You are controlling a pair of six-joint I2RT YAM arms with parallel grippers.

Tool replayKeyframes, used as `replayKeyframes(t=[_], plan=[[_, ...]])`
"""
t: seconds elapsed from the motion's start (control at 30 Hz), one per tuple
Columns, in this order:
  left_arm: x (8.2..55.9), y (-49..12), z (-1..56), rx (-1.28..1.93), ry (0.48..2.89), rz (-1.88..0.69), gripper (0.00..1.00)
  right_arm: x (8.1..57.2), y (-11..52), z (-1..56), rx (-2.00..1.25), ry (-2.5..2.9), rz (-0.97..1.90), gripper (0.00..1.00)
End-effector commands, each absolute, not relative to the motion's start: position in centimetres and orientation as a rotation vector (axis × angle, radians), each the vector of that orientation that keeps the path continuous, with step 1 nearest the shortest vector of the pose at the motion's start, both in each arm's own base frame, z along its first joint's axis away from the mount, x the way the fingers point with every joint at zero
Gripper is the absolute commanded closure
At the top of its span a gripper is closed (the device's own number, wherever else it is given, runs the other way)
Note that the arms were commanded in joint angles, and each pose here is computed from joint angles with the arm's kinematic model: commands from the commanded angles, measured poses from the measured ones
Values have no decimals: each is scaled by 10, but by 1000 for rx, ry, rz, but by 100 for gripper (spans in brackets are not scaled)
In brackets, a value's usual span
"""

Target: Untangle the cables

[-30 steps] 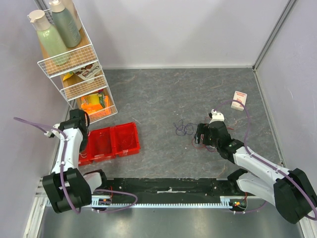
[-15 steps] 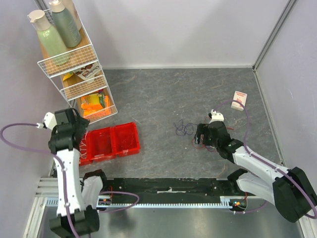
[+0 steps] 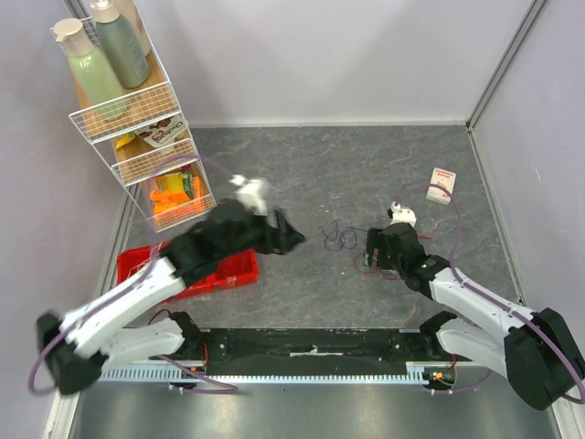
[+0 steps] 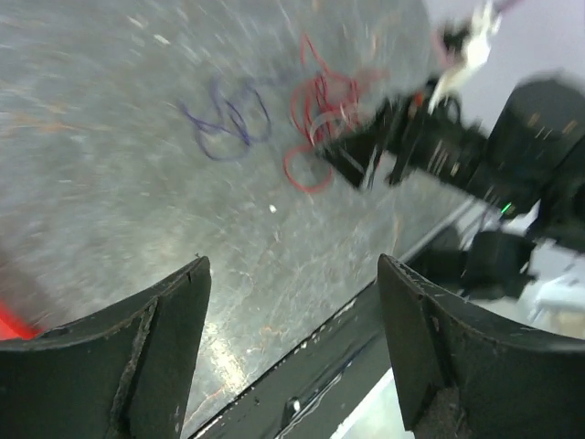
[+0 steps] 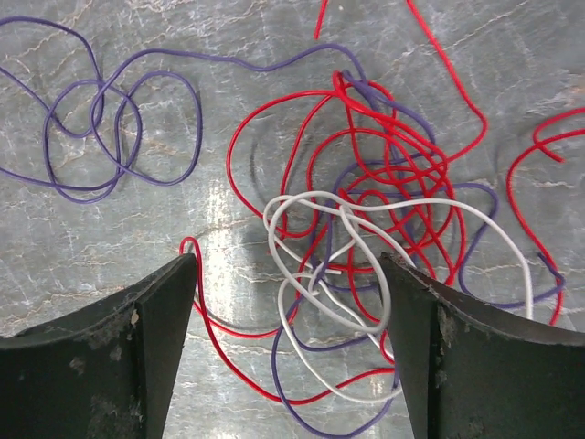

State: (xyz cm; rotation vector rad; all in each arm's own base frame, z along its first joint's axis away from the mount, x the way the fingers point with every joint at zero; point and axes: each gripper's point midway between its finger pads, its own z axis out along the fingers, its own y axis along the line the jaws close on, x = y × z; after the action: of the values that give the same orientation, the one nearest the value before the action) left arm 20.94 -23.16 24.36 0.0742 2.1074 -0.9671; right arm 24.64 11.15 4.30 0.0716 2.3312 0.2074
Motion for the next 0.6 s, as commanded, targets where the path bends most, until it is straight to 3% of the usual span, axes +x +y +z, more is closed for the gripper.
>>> replayKeyframes(t=[0.0,0.17,0.23,0.33,0.57], plan=[[213,-312,216,458,2091,-756,21,256,102,76,168,2254,176,13],[241,-337,147,386,2252,-537,21,248,96,89,238,2235,186,14],[252,-341,129,315,2277,-501,16,244,100,87,229,2247,225,14],[267,-352,106,193,2367,-512,7,240,105,81,194,2280,249,14],[293,-383,64,-13,2513,-643,11,241,115,72,115,2299,277,12]])
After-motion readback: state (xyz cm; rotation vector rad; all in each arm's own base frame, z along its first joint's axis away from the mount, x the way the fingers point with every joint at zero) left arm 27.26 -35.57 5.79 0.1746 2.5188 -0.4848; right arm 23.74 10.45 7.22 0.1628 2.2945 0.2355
